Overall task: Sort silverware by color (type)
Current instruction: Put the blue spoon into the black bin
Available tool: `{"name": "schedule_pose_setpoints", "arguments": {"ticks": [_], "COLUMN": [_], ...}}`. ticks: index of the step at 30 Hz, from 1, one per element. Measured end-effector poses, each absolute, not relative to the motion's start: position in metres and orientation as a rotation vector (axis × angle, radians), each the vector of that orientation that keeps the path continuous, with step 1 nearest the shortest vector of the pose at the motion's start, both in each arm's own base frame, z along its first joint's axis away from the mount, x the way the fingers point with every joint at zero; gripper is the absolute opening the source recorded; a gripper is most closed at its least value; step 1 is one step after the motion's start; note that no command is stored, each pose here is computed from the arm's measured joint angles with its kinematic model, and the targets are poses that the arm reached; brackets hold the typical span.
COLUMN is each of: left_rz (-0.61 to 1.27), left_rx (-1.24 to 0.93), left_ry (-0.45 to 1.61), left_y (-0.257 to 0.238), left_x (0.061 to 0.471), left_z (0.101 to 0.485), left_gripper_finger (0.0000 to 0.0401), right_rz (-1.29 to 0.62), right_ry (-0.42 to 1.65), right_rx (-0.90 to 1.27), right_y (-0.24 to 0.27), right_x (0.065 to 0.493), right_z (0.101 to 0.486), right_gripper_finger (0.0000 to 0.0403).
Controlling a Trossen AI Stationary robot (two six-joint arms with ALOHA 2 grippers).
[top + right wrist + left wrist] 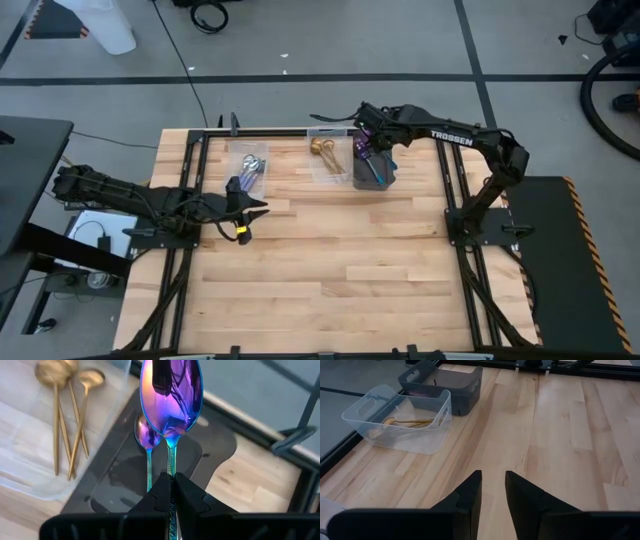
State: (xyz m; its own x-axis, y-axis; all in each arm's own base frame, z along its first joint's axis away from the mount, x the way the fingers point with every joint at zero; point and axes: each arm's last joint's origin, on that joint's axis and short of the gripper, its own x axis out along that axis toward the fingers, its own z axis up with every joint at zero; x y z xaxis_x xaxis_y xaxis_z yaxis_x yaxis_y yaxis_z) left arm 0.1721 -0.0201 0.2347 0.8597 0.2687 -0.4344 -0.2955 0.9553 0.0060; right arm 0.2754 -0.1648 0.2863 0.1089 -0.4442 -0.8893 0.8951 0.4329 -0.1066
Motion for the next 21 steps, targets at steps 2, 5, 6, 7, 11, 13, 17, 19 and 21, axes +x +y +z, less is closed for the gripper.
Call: {"name": "schedule_pose_setpoints", "arguments": {"ticks": [2, 5, 6, 7, 11, 13, 17, 19, 21], "left_rz": [0.296, 0.296, 0.296, 0.296, 0.296, 0.296, 0.297, 0.299, 0.301], "left_rx": [-0.062, -0.061, -0.058, -0.056, -0.053, -0.053, -0.053, -0.052, -0.052], "left_ry": [0.446, 0.447, 0.447, 0.448, 0.448, 0.448, 0.448, 0.448, 0.447], "left_y": [-0.02, -0.02, -0.02, -0.02, -0.02, -0.02, -0.02, -0.02, -0.02], "left_x": [0.172, 0.172, 0.172, 0.172, 0.172, 0.172, 0.172, 0.172, 0.172], "left_z": [0.235, 0.235, 0.235, 0.235, 0.235, 0.235, 0.235, 0.235, 0.235], "left_gripper_finger": [0.0094, 0.0094, 0.0094, 0.0094, 0.0094, 0.0094, 0.0094, 0.0094, 0.0094], "right_rz": [-1.056, -1.056, -1.06, -1.063, -1.056, -1.053, -1.042, -1.031, -1.021], "right_ry": [1.059, 1.051, 1.06, 1.073, 1.049, 1.038, 1.007, 0.988, 0.978], "right_rx": [0.55, 0.559, 0.561, 0.562, 0.55, 0.544, 0.537, 0.542, 0.545], "right_y": [-0.167, -0.17, -0.171, -0.172, -0.174, -0.176, -0.177, -0.178, -0.178], "right_x": [0.273, 0.271, 0.27, 0.268, 0.267, 0.267, 0.267, 0.268, 0.267], "right_z": [0.279, 0.267, 0.263, 0.259, 0.243, 0.238, 0.226, 0.223, 0.218], "right_gripper_finger": [0.0016, 0.0016, 0.0016, 0.0016, 0.0016, 0.0016, 0.0016, 0.0016, 0.0016]}}
